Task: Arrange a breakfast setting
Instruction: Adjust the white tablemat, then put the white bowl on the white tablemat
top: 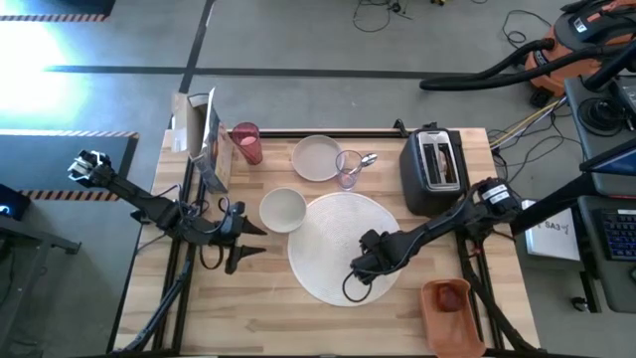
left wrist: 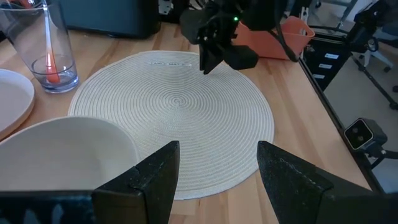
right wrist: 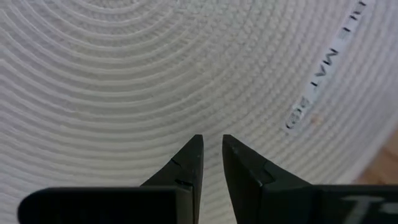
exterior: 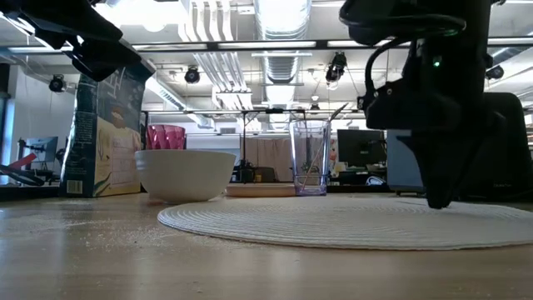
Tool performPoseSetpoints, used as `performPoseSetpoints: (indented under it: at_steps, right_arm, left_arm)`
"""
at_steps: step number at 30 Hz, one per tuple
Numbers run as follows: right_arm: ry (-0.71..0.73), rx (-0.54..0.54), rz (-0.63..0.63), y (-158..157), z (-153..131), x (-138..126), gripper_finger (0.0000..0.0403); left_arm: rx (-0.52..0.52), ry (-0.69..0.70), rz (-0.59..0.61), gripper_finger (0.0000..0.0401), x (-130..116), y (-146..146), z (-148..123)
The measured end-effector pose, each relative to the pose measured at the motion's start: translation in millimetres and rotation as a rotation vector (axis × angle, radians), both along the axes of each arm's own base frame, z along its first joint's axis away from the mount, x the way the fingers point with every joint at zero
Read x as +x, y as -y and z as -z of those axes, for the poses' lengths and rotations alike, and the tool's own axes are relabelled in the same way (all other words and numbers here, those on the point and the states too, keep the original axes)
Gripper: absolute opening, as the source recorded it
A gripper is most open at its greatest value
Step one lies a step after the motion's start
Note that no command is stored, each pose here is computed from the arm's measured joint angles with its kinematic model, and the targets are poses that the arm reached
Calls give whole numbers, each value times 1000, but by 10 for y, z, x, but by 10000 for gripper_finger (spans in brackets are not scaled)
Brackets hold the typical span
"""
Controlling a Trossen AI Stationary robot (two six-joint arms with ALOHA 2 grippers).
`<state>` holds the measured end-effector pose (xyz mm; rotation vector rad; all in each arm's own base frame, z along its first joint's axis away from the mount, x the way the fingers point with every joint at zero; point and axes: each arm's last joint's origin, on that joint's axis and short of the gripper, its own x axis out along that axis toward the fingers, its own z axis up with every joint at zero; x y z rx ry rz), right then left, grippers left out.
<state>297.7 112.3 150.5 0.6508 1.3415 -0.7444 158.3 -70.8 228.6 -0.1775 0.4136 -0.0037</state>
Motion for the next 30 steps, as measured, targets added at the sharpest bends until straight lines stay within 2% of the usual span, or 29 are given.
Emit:
performPoseSetpoints:
  at_steps: [10, 18, 30]
  right_arm:
    - [90, 49, -26, 104, 81, 86, 52]
    - [95, 51, -50, 184, 52, 141, 52]
    - [163, 69, -141, 164, -239, 291, 52]
  left_arm:
    - [1, -4, -1, 199, -2, -1, 4]
    - [-1, -13, -4, 199, -8, -4, 11]
    - [-45, -36, -23, 199, -25, -12, 26]
